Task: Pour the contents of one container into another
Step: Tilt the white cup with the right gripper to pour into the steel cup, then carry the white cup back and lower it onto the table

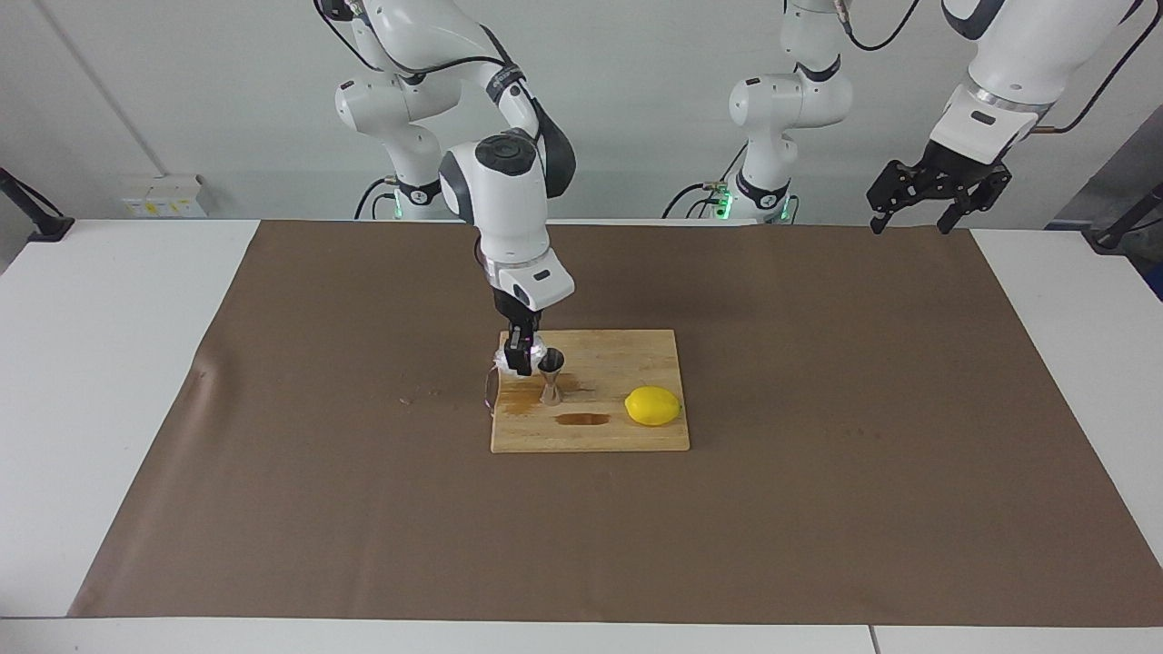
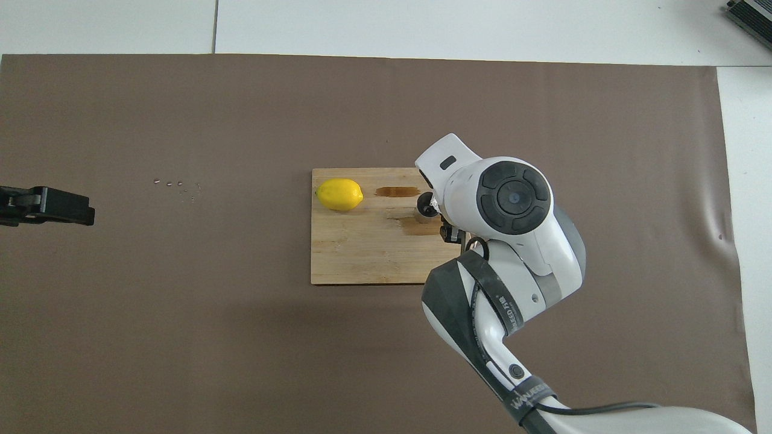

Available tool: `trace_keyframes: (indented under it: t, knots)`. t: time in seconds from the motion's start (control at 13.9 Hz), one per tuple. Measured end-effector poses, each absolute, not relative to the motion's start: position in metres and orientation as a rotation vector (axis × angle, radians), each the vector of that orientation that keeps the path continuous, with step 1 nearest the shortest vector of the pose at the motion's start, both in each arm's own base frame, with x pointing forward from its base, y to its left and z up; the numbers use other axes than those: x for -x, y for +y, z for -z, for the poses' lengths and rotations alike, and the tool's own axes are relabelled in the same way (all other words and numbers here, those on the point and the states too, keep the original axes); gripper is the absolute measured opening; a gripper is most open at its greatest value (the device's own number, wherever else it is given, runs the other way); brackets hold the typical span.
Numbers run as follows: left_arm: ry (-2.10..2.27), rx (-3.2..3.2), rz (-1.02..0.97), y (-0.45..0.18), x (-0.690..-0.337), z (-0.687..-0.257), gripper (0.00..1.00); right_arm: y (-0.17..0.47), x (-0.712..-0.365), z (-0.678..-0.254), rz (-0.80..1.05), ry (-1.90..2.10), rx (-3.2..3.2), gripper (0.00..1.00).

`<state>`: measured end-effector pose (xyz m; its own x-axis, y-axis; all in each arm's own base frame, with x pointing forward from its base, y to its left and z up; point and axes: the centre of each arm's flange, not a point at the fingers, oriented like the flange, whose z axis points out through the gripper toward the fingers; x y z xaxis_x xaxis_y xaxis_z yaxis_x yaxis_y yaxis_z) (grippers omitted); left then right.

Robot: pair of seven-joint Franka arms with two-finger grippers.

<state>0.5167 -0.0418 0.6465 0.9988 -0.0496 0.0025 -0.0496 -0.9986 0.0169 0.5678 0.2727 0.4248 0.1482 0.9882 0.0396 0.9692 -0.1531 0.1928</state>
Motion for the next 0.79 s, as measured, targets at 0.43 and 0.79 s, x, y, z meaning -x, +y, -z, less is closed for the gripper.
trace_keyframes:
  t: [0.43,0.79]
  knots:
    - [-0.077,-3.124,-0.003,-0.042,-0.517,-0.647,1.00,0.262,-0.573,-0.426,-0.264,1.924,-2.379,0.50]
    - [-0.077,-3.124,-0.003,-0.042,-0.517,-0.647,1.00,0.235,-0.583,-0.437,-0.371,1.935,-2.517,0.50]
